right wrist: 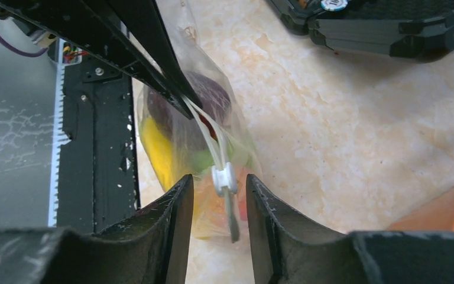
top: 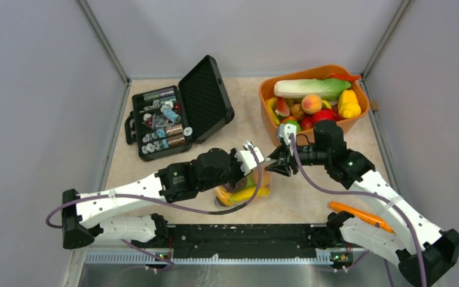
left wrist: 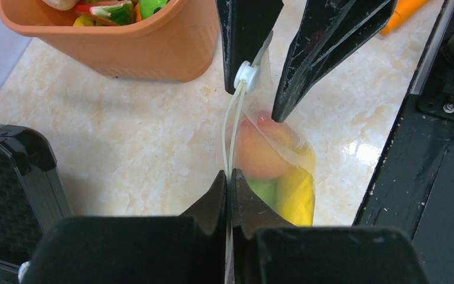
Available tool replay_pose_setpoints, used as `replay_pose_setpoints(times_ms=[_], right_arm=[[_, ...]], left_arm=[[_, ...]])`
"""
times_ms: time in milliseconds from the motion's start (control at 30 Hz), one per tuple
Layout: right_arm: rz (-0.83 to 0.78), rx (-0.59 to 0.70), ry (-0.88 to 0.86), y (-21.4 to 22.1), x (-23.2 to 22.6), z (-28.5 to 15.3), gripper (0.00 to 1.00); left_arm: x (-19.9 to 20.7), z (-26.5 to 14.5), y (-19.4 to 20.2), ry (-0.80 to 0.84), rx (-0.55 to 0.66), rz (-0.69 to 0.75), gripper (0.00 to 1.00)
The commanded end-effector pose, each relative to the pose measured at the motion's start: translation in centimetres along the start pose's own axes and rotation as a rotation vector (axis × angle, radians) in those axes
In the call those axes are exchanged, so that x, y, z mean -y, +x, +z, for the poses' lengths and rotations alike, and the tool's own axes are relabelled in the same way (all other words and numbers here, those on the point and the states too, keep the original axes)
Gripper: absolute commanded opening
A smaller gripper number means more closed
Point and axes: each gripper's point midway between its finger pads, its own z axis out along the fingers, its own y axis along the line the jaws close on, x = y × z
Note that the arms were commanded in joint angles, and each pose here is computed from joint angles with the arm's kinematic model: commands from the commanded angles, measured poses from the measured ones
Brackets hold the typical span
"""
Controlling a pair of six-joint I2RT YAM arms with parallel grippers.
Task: Place the food in the zip-top bag and seal the zipper
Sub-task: Zip the zipper food storage bag at the center of the board.
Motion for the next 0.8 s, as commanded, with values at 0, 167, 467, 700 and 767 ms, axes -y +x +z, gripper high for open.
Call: replay_pose_setpoints(times_ms=[0, 167, 467, 700, 767], right_arm=[[-0.006, 0.027, 0.073, -1.1, 0.9, -0.4, 0.40], [0.012, 0.064, 0.103, -0.5, 0.7, -0.5, 0.41], [-0.078, 0.242, 0.079, -1.8, 0.0, -0.1, 0.29], [-0.147, 0.237, -0.005, -2.6, -0.1, 0.9, 0.26], [-0.132, 0.213, -0.027, -2.2, -0.2, 1.1, 0.20]], left_arm=[[-0.4, -0.7, -1.8, -0.013, 0.077, -0.025, 0.00], [-1.0, -1.5, -2.5, -0.028, 0.115, -0.027, 0.00], [-0.5, -1.5, -2.6, 0.007, 0.127, -0.036, 0.00], [-0.1, -1.5, -2.4, 0.027, 0.122, -0.040, 0.00], [-0.2, -1.6, -2.3, 0.022, 0.119, -0.039, 0.00]])
